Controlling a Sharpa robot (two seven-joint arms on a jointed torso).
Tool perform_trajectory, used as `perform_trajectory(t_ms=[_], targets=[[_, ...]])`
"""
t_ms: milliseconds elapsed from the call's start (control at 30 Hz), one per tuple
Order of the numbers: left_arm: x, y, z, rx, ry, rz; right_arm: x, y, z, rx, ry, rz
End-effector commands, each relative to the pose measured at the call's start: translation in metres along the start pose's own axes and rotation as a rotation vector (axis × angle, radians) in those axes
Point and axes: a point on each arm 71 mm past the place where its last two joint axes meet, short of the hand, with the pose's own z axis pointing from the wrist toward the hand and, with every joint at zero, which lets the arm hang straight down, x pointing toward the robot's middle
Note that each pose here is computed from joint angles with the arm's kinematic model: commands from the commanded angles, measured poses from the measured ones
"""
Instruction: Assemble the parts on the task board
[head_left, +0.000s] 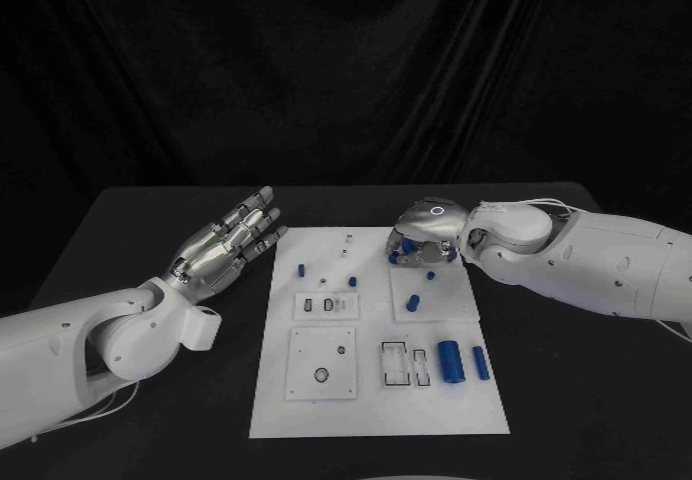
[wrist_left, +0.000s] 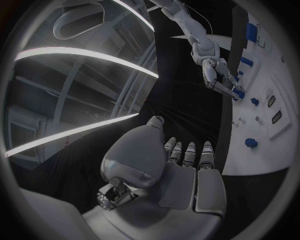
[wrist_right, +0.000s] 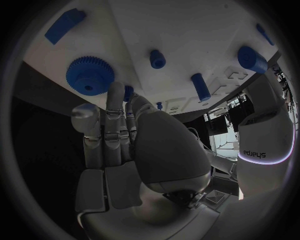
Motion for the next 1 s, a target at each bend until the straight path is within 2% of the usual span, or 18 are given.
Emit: perform_trajectory(t_ms=[33,767,1000], targets=[[0.0019,-0.0014,0.0016,0.011,0.024,-0.006,0.0029,-0.001,0.0,0.006,0.015,-0.003],[0.002,0.0002,0.0034,0.001,0.035,-0.013,0.0107,-0.0024,0.0027,0.007,0.045,0.003],[0.0016,0.0001,0.0031,0.0,0.034,-0.013,0.0079,-0.0012,0.0005,-0.007,0.003,-0.004]])
